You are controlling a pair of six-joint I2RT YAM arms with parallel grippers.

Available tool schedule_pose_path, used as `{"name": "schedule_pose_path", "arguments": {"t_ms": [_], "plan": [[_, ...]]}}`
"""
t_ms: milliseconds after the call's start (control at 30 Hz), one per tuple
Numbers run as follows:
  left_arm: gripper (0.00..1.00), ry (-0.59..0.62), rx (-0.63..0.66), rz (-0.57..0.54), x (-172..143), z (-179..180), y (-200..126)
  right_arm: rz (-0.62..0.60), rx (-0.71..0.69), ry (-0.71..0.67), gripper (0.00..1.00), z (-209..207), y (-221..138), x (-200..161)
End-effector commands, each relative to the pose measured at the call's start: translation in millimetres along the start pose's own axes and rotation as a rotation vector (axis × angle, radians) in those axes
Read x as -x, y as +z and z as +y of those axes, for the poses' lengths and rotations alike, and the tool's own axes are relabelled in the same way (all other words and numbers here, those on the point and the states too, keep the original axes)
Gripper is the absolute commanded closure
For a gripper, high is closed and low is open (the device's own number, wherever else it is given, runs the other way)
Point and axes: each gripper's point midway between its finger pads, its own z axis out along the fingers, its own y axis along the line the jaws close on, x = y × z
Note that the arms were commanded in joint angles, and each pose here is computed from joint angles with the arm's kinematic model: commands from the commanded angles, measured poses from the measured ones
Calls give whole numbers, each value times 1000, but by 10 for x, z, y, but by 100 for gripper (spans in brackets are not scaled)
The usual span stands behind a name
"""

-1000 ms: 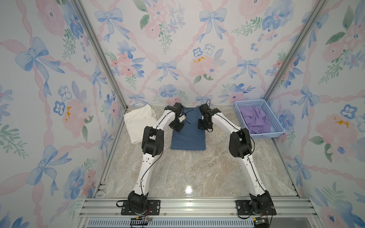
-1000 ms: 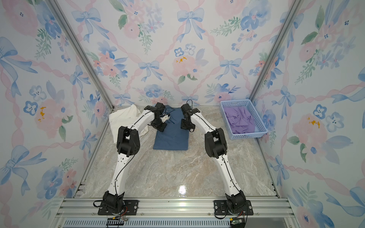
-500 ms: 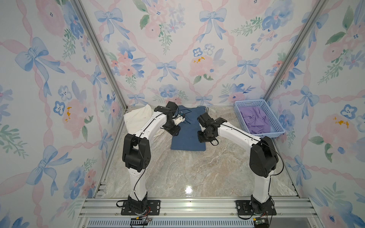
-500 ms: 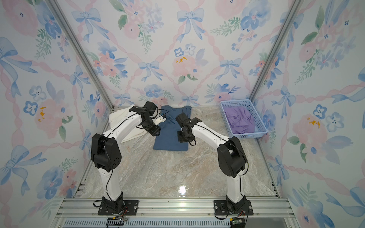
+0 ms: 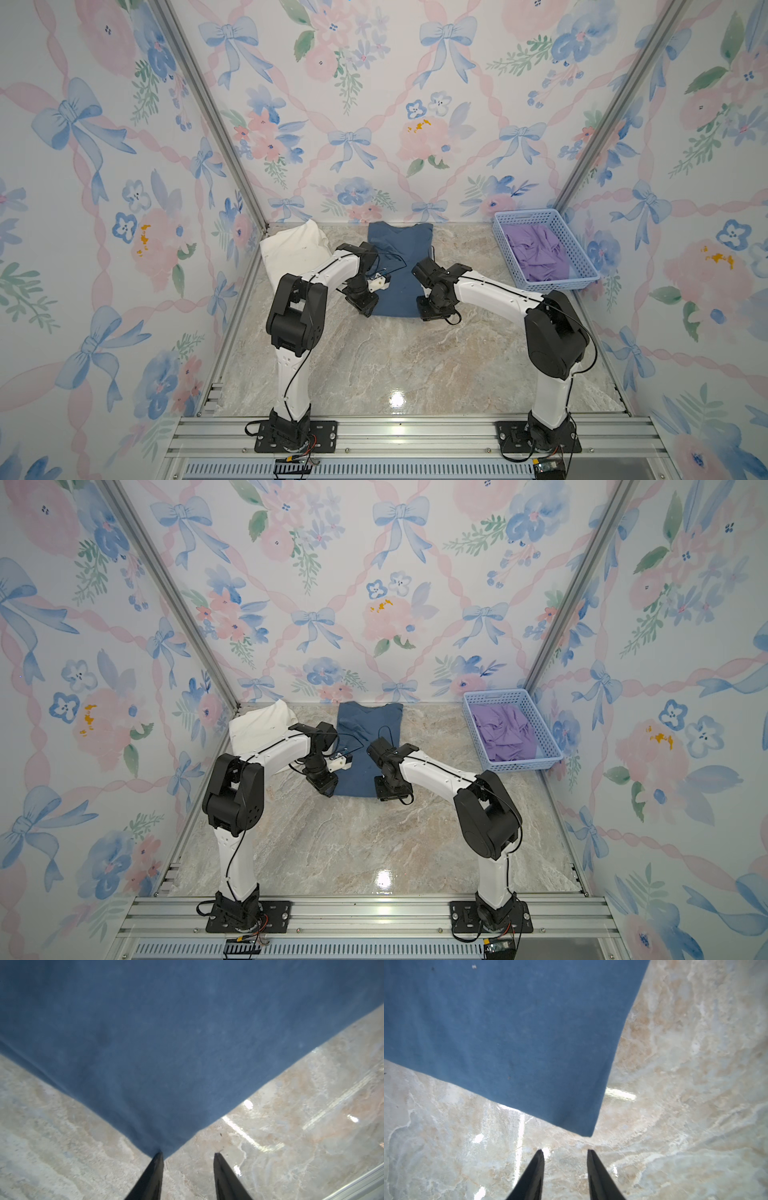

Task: Fold and stack t-shirts
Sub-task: Smooth out the T-shirt at the center of the board.

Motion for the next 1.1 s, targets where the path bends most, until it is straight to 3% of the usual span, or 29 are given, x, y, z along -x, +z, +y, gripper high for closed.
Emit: {"name": "schedule_pose_path", "arguments": {"t_ms": [0, 200, 333, 467, 900, 1067], "plan": [[56, -2, 6, -3, 64, 82, 21, -1, -15, 32, 61, -67, 53, 21], [55, -23, 29, -16, 111, 195, -21, 6, -22, 56, 57, -155, 119, 34], [40, -33, 48, -56, 156, 266, -169, 4, -21, 70, 54, -202, 130, 36], [39, -35, 41, -36, 133, 276, -93, 18, -17, 77, 54, -217, 199, 39], [49, -30, -24, 72, -66, 183, 310, 51, -3, 80, 55, -157, 403, 47], [64, -34, -44, 88, -58, 166, 414, 68, 1, 89, 60, -138, 525, 65]]}}
